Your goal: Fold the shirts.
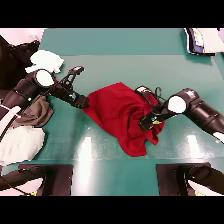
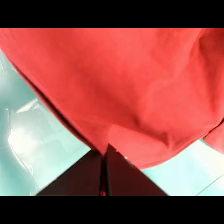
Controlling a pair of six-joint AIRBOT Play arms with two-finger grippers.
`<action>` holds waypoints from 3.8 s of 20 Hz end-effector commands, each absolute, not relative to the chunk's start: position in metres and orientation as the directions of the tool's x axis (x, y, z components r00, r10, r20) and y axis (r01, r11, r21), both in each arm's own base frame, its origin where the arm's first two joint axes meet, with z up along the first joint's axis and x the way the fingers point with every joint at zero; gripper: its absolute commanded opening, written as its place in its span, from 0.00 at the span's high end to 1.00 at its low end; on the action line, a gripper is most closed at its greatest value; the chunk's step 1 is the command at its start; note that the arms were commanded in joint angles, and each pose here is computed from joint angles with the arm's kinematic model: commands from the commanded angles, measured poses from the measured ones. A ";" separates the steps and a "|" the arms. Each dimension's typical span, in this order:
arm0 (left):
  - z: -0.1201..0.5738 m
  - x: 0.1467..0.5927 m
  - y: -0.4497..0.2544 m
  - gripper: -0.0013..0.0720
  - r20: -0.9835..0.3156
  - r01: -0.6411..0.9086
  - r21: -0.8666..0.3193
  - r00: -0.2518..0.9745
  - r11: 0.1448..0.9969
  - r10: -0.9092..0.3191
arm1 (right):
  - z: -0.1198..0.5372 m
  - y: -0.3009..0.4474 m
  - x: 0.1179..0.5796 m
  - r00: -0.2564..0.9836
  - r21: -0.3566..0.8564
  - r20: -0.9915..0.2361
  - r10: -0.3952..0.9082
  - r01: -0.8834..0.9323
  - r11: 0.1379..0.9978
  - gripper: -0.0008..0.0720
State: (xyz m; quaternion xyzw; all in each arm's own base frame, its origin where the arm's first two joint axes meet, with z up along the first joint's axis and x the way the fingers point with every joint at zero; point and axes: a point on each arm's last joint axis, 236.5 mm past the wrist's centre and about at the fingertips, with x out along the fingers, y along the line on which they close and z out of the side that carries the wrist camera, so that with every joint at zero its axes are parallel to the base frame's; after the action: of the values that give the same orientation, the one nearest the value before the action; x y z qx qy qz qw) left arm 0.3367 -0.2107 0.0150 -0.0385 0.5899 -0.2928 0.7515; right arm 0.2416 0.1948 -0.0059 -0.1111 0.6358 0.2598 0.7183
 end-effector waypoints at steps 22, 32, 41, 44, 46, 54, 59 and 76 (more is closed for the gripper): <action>0.539 0.199 -0.144 0.95 0.048 0.599 0.002 0.800 0.801 -0.599 | 0.486 -0.026 0.194 0.986 0.025 -0.031 -0.165 0.165 0.986 0.97; 0.335 0.284 -0.108 0.95 -0.570 0.405 -0.040 0.741 0.913 -0.354 | 0.341 -0.016 0.294 0.722 0.089 -0.691 0.039 0.032 0.996 0.97; 0.177 0.405 -0.110 0.95 -0.569 0.265 -0.064 0.782 0.962 -0.254 | 0.178 0.028 0.456 0.606 0.135 -0.780 0.154 -0.076 0.988 0.97; 0.125 0.435 -0.116 0.95 -0.637 0.254 -0.069 0.733 0.965 -0.239 | 0.150 0.026 0.481 0.623 0.140 -0.768 0.147 -0.060 0.988 0.97; 0.095 0.451 -0.119 0.95 -0.670 0.230 -0.091 0.705 0.969 -0.230 | 0.142 0.024 0.496 0.651 0.140 -0.746 0.139 -0.051 0.989 0.97; 0.088 0.438 -0.083 0.31 -0.802 0.099 -0.138 0.573 0.985 -0.170 | 0.148 -0.004 0.491 0.629 0.142 -0.770 0.111 -0.001 0.990 0.20; 0.034 0.347 -0.050 0.31 -0.965 0.075 -0.134 0.216 0.988 -0.148 | 0.143 -0.024 0.432 0.544 0.137 -0.834 0.099 0.030 0.990 0.22; -0.070 0.227 -0.152 0.31 -0.926 0.095 -0.377 -0.013 0.921 -0.378 | 0.139 -0.008 0.344 0.608 0.134 -0.789 0.089 0.029 0.991 0.23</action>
State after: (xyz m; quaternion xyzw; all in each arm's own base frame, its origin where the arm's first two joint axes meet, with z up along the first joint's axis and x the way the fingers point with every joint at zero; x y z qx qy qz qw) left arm 0.2331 -0.1391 -0.0666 -0.1125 0.6932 -0.1571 0.6944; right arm 0.3493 -0.0089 0.1330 0.0667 0.4494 0.0172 0.8906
